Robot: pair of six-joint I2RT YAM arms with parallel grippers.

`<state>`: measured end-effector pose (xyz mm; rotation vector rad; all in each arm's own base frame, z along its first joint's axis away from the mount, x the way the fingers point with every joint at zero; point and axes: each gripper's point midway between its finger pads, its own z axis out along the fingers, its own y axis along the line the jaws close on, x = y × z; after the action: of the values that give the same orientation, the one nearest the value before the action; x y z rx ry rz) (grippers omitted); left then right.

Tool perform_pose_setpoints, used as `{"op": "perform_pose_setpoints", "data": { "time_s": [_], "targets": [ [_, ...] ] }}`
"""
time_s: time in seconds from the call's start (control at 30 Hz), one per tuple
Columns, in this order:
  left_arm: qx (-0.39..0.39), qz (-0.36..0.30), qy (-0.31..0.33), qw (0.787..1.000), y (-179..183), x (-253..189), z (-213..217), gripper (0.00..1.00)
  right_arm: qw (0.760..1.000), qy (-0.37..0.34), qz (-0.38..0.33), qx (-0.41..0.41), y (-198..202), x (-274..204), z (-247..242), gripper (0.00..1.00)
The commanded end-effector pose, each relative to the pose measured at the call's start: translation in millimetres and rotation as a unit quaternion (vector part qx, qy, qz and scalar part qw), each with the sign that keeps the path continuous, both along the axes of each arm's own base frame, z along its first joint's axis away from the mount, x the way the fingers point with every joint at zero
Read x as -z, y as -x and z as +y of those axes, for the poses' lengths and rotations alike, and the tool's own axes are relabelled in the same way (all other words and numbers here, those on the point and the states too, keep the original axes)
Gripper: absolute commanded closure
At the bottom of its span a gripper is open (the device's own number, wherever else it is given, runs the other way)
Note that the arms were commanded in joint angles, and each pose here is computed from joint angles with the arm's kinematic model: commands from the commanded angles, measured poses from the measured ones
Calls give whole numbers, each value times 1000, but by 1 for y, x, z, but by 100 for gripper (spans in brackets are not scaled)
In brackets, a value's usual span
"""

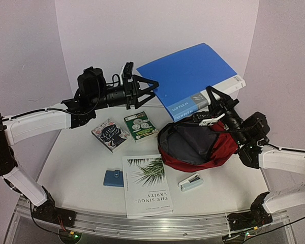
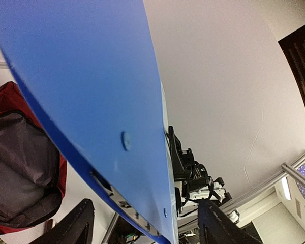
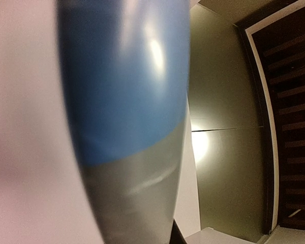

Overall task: Pack the student bag
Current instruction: Pick up the files from the center of the board.

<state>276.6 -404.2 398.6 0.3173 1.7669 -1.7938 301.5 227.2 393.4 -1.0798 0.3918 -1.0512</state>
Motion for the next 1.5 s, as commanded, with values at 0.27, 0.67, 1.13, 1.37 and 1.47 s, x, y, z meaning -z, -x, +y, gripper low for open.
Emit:
{"op": "perform_pose_setpoints", "data": {
  "time_s": [0.27,0.67,1.13,1.37,1.47],
  "targets": [
    [35,-14,49,998,2,-3,-9,50,998,-40,-46,18,7,-20,-6,100],
    [32,3,76,997,-5,7,-12,66,999,-32,-31,28,1,-12,4,100],
    [-49,23,82,995,-17,9,24,100,996,-31,60,60,-17,13,2,22],
    [-155,60,72,983,-39,23,83,100,939,-15,313,138,-40,82,-21,2],
    [-199,66,61,976,-44,27,108,100,879,-34,446,167,-39,114,-28,2]
  ]
}}
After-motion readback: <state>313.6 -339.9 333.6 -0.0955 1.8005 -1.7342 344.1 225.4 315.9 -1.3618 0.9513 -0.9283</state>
